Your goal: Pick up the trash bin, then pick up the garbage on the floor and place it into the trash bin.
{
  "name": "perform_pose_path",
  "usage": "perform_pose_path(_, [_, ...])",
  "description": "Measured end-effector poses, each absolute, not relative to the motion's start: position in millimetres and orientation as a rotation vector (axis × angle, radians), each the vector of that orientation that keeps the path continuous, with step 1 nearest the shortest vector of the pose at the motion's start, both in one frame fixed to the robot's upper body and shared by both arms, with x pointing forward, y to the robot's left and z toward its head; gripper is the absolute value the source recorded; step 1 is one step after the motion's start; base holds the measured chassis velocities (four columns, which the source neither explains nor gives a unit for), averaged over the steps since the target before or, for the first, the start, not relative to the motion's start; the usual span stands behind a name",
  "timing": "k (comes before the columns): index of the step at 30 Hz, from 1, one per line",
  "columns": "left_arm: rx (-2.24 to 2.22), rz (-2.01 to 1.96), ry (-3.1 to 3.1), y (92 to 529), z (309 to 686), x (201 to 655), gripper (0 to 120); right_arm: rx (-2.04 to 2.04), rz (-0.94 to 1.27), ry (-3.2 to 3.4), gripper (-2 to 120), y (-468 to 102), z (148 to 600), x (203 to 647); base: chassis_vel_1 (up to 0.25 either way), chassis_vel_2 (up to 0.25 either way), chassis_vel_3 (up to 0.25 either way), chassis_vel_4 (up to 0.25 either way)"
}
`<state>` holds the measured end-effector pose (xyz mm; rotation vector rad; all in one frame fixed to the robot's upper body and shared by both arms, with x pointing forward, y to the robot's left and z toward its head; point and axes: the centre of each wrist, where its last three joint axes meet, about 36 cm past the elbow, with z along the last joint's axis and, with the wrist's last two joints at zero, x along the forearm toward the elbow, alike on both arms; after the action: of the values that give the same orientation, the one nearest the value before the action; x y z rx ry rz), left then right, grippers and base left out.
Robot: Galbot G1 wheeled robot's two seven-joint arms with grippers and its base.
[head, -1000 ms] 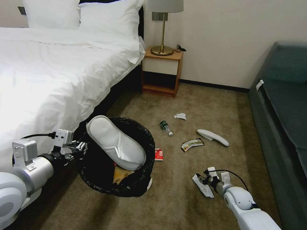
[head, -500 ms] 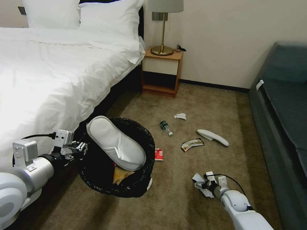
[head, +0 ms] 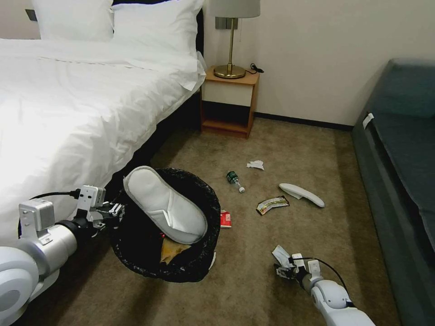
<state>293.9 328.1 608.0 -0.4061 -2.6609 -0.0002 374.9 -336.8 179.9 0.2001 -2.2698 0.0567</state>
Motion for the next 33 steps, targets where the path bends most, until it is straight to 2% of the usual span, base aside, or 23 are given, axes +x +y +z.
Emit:
perform_pose_path(2, [-0.408, -0.001, -2.66, 327.7, 607.9, 293.7, 1, 0.196, 0.057, -2.272, 68, -338.6, 179.9, 374.7, 0.0, 0.0, 0.0, 0.0])
perform_pose_path(3, [-0.408, -0.001, -2.66, 327.7, 607.9, 293.7, 1, 0.196, 0.057, -2.272, 68, -338.6, 179.9, 374.7, 0.0, 0.0, 0.0, 0.0])
perform_pose_path(5, [-0.41, -0.001, -2.658, 327.6, 607.7, 293.9, 1, 0.195, 0.06, -2.275, 57, -339.2, 180.8, 374.5, 0.0, 0.0, 0.0, 0.0])
perform_pose_path(6, [-0.41, -0.001, -2.658, 327.6, 607.7, 293.9, 1, 0.195, 0.06, -2.275, 57, -339.2, 180.8, 374.5, 0.0, 0.0, 0.0, 0.0])
perform_pose_path(7, [-0.41, -0.001, -2.657, 327.6, 607.5, 294.1, 1, 0.196, 0.06, -2.278, 51, -338.2, 181.8, 374.2, 0.0, 0.0, 0.0, 0.0])
perform_pose_path(9, [-0.41, -0.001, -2.657, 327.7, 607.5, 294.3, 1, 0.196, 0.061, -2.279, 48, -337.7, 182.1, 373.9, 0.0, 0.0, 0.0, 0.0])
perform_pose_path(10, [-0.409, -0.001, -2.657, 328.0, 607.3, 294.6, 1, 0.197, 0.061, -2.28, 42, -337.0, 182.7, 373.0, 0.0, 0.0, 0.0, 0.0])
perform_pose_path(12, [-0.408, -0.001, -2.657, 328.3, 607.3, 294.8, 1, 0.199, 0.061, -2.281, 39, -336.3, 183.1, 372.7, 0.0, 0.0, 0.0, 0.0])
perform_pose_path(13, [-0.41, -0.001, -2.657, 328.6, 607.3, 295.2, 1, 0.202, 0.06, -2.28, 30, -335.2, 183.8, 372.6, 0.0, 0.0, 0.0, 0.0])
perform_pose_path(14, [-0.41, -0.001, -2.657, 328.6, 607.3, 295.2, 1, 0.202, 0.06, -2.28, 30, -335.2, 183.8, 372.6, 0.0, 0.0, 0.0, 0.0])
perform_pose_path(16, [-0.41, -0.001, -2.656, 329.4, 607.1, 295.9, 1, 0.205, 0.057, -2.281, 16, -332.3, 183.7, 373.4, 0.0, 0.0, 0.0, 0.0])
perform_pose_path(19, [-0.41, -0.001, -2.657, 329.6, 607.1, 296.0, 1, 0.207, 0.055, -2.282, 11, -331.3, 183.8, 373.6, 0.0, 0.0, 0.0, 0.0])
perform_pose_path(21, [-0.408, 0.002, -2.658, 329.8, 606.9, 296.1, 1, 0.209, 0.059, -2.3, 1, -328.1, 189.7, 375.0, 0.0, 0.0, 0.0, 0.0])
perform_pose_path(33, [-0.41, 0.006, -2.662, 329.1, 607.9, 295.0, 1, 0.241, 0.017, -2.459, 0, -326.9, 261.4, 383.3, 0.0, 0.0, 0.0, 0.0])
